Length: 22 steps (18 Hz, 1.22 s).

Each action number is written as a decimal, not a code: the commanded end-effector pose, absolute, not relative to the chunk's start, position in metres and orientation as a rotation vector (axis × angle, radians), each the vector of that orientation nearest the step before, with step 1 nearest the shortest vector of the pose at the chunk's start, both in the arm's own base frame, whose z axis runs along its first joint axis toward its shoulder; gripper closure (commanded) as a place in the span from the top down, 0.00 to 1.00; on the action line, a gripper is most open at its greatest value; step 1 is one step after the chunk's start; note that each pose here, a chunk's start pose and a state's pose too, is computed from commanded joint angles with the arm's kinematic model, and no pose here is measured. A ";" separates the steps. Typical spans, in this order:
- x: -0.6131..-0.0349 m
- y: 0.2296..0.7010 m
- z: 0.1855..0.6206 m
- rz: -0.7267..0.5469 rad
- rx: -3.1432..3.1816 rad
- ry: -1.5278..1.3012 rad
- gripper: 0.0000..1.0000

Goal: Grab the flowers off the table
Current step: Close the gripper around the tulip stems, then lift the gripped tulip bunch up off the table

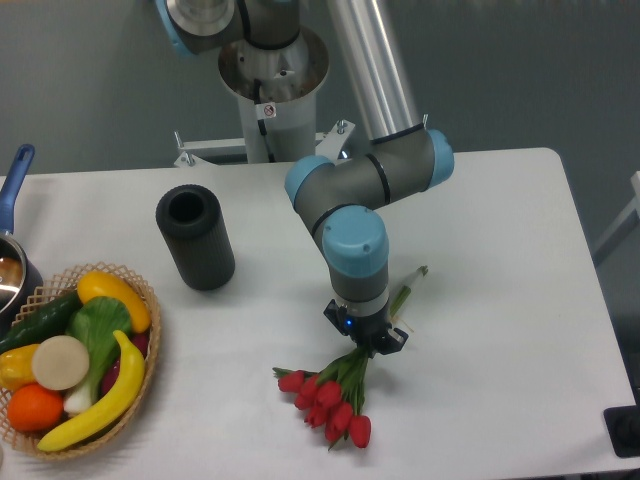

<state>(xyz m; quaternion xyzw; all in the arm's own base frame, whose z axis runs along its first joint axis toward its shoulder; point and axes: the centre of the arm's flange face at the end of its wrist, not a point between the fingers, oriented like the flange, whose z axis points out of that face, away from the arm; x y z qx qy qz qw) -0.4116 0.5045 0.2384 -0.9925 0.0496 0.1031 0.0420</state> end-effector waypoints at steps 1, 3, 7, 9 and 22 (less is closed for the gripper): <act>-0.413 0.503 0.245 0.328 -3.030 0.146 0.25; -0.418 0.497 0.260 0.358 -3.017 0.131 0.25; -0.434 0.481 0.289 0.341 -3.032 0.079 0.25; -0.442 0.483 0.305 0.318 -3.047 0.061 0.25; -0.482 0.484 0.346 0.152 -3.130 0.177 0.25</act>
